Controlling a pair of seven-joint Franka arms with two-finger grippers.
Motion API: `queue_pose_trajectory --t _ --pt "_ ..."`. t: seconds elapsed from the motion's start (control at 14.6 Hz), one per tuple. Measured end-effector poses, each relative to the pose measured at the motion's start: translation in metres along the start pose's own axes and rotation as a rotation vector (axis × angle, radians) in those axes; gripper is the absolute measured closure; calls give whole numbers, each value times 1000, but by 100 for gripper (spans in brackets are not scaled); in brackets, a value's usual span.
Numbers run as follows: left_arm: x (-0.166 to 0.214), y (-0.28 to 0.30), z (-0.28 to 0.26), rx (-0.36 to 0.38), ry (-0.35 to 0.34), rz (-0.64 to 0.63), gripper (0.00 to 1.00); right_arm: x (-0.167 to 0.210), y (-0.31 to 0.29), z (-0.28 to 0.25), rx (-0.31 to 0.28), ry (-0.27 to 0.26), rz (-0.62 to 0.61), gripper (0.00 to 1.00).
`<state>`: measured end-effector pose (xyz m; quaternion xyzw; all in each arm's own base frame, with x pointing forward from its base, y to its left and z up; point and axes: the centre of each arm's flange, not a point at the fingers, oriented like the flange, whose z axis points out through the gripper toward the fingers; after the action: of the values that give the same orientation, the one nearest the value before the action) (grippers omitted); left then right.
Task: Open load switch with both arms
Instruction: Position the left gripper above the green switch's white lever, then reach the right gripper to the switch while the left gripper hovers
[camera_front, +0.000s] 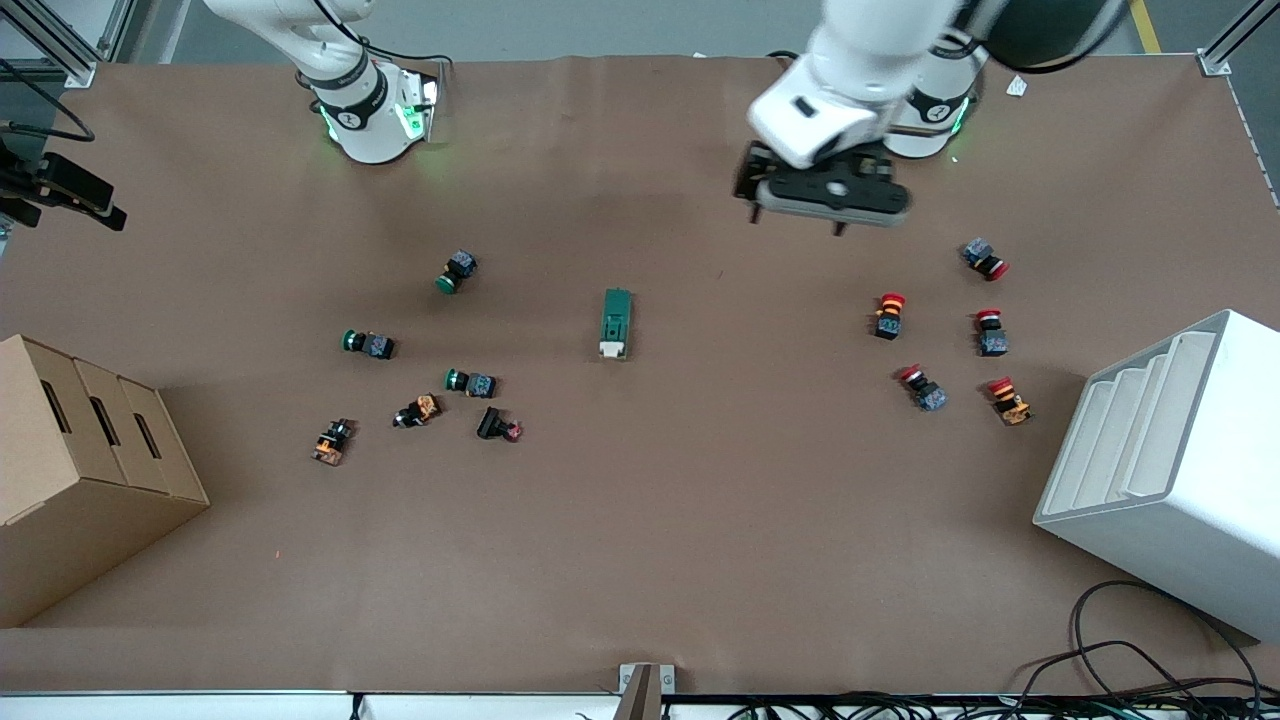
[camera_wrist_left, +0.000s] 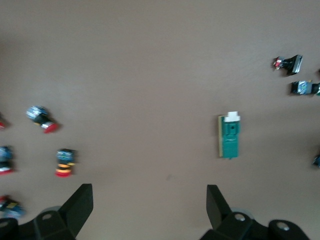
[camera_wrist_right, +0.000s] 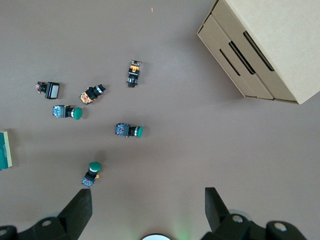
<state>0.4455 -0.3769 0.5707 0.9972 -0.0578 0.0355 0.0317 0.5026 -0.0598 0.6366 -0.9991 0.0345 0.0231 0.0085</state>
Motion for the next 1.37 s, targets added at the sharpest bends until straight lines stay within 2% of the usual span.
queue_pose_trajectory --t 0.21,0.34,0.48,0.62,0.82,0.96,1.16,1.37 --pt "-43 59 52 3 89 -58 0 23 2 22 -5 -30 6 0" --pt "-78 93 90 24 130 -82 0 47 3 57 -14 -84 10 0" --pt "-107 119 128 74 184 -116 0 73 6 96 -59 -140 7 0" --pt "-131 145 172 105 258 -167 0 91 -2 121 -95 -167 6 0" --pt "-167 176 251 99 385 -233 0 97 -43 143 -64 -190 169 0" --pt "-192 189 298 66 451 -268 0 98 -85 163 -64 -221 296 0" --pt "-220 201 333 18 514 -252 1 94 -190 205 -105 -238 503 0" --pt "-218 197 352 38 638 -166 1 76 -305 267 -114 -253 762 0"
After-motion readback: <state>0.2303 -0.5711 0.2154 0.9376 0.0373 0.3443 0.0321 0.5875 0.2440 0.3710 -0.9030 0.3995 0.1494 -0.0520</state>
